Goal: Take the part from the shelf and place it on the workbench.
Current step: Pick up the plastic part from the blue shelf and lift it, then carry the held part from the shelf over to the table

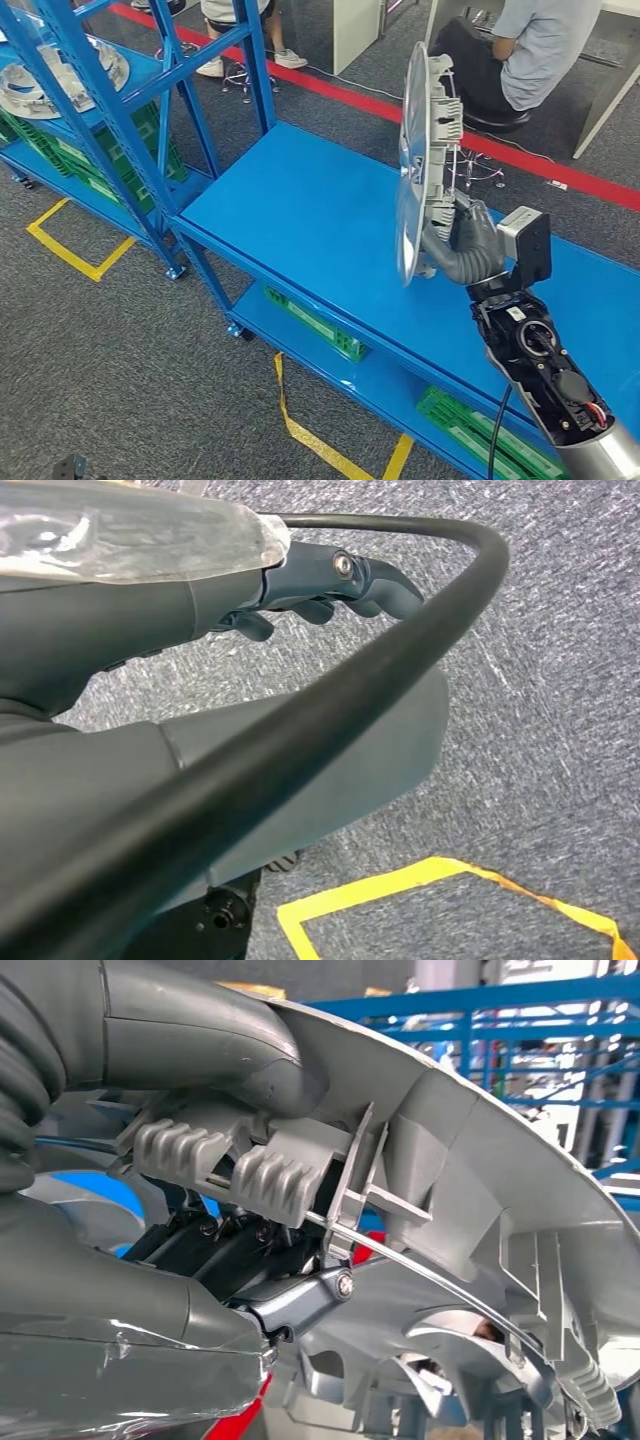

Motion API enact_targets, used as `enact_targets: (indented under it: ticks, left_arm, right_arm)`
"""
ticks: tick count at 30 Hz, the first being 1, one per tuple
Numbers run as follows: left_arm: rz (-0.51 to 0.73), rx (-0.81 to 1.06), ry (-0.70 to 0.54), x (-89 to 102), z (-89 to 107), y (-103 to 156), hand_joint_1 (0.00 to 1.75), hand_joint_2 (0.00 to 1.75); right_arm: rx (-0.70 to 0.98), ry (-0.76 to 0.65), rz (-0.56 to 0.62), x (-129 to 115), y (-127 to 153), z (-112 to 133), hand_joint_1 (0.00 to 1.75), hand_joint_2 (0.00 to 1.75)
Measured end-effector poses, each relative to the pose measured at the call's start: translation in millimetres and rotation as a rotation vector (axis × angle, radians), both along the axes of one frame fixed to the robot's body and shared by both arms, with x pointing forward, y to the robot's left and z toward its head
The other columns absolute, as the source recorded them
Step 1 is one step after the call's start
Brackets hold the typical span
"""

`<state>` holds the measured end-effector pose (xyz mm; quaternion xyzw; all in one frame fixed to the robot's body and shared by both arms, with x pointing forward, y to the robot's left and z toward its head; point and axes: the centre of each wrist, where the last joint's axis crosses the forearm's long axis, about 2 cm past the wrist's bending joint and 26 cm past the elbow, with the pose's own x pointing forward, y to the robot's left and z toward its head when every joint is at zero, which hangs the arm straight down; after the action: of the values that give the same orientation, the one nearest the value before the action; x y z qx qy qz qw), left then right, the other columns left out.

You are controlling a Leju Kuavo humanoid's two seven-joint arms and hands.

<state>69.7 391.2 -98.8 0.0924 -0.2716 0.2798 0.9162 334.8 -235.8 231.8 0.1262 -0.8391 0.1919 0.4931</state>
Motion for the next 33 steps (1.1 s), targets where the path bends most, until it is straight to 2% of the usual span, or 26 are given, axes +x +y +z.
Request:
enact_targets:
  ticks: [17, 33]
  left_arm:
    - [0.014, 0.004, 0.002, 0.2, 0.0, -0.4, 0.0, 0.0]
    - [-0.003, 0.002, -0.003, 0.7, -0.4, -2.5, 0.0, 0.0]
  right_arm:
    - [0.132, -0.058, 0.173, -11.8, 22.6, 15.2, 1.55, 1.75]
    - [0.247, -0.147, 0.366, -31.3, 57.4, 26.8, 1.55, 1.75]
